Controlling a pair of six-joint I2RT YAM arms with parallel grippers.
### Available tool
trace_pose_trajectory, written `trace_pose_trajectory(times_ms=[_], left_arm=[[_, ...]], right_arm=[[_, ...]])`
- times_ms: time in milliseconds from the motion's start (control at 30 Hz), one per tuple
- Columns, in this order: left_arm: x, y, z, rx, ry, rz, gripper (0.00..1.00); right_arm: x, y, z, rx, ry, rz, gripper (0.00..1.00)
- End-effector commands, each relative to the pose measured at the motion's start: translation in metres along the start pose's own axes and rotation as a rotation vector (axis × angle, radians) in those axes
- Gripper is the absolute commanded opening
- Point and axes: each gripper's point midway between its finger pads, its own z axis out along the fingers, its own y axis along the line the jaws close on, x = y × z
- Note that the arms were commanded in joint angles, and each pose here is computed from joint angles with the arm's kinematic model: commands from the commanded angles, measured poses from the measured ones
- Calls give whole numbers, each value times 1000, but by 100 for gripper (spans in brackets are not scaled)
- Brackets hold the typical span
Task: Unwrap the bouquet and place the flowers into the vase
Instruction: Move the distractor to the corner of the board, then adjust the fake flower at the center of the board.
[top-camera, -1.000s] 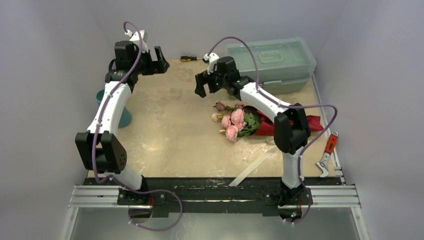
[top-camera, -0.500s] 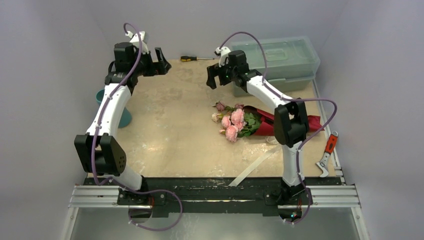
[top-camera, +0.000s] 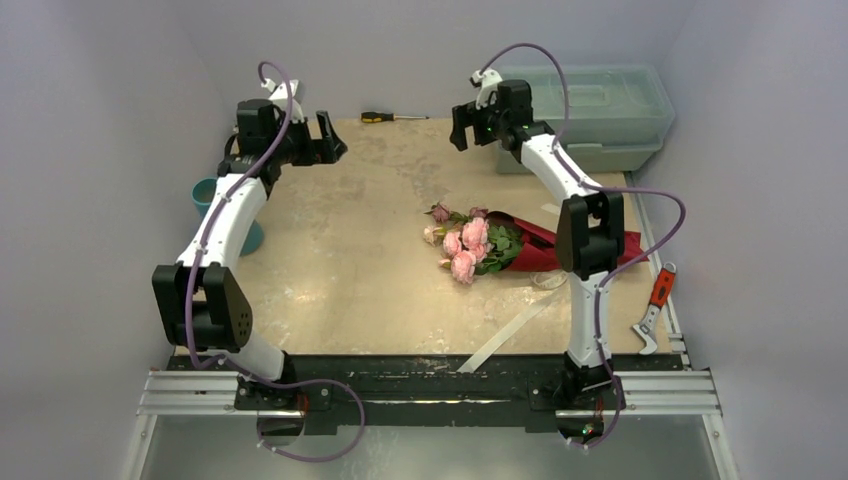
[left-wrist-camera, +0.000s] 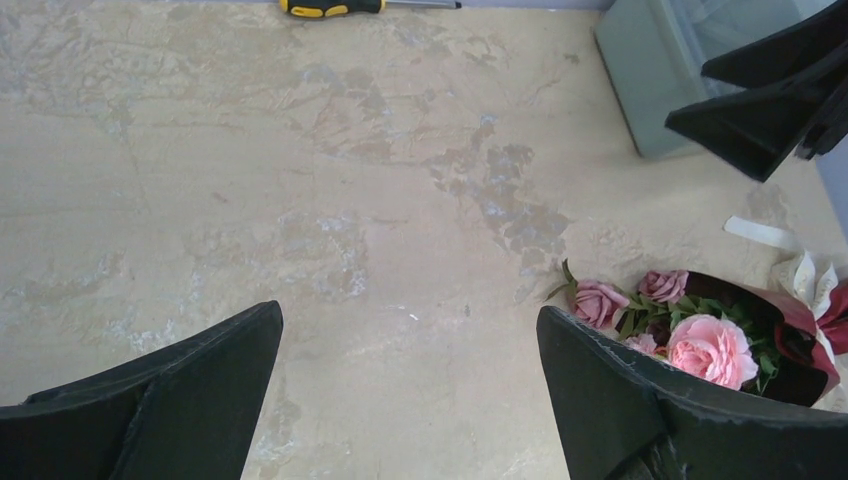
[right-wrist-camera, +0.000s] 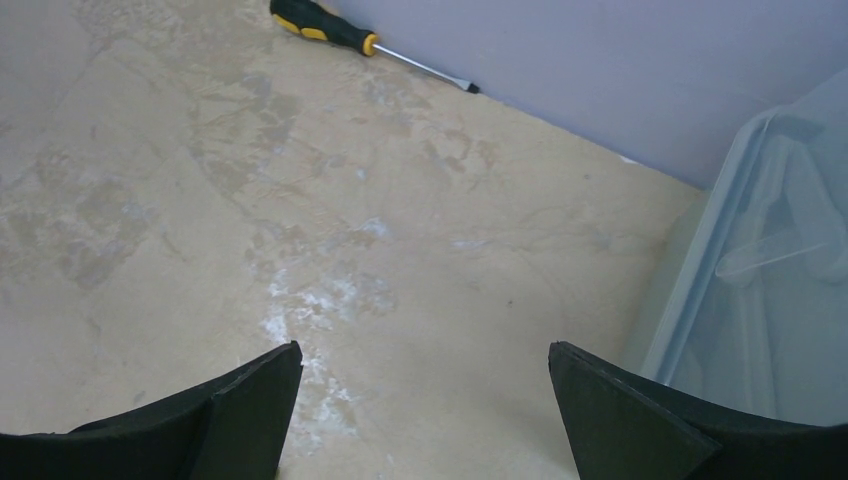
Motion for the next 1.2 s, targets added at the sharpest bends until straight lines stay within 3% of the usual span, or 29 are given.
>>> trace_pose_trajectory(times_ms=[0, 233, 367, 567, 733, 800, 1000, 1100, 1167], left_arm=[[-9, -11, -13, 41, -50, 92, 100], [31, -61, -19, 171, -34, 369, 100], [66, -95, -27, 308, -21, 460, 100], [132, -153, -33, 505, 49, 632, 100], [193, -227, -38, 644, 52, 807, 100], [203, -257, -34, 669, 21, 826, 95], [243, -340, -18, 797, 25, 853, 69], [259, -356, 3, 784, 31, 841, 56], [267, -358, 21, 758, 41, 819, 54]], right_arm=[[-31, -42, -25, 82, -64, -26, 98], [-68, 1, -82, -89, -107, -125, 98], [-58, 30, -130, -205, -7, -185, 98], [7, 52, -194, -278, 202, -240, 98], [63, 31, -233, -223, 338, -229, 96], [82, 16, -243, -208, 405, -202, 95], [100, -21, -258, -144, 478, -156, 94], [103, -47, -264, -79, 474, -110, 96], [105, -58, -266, -63, 478, -84, 96]])
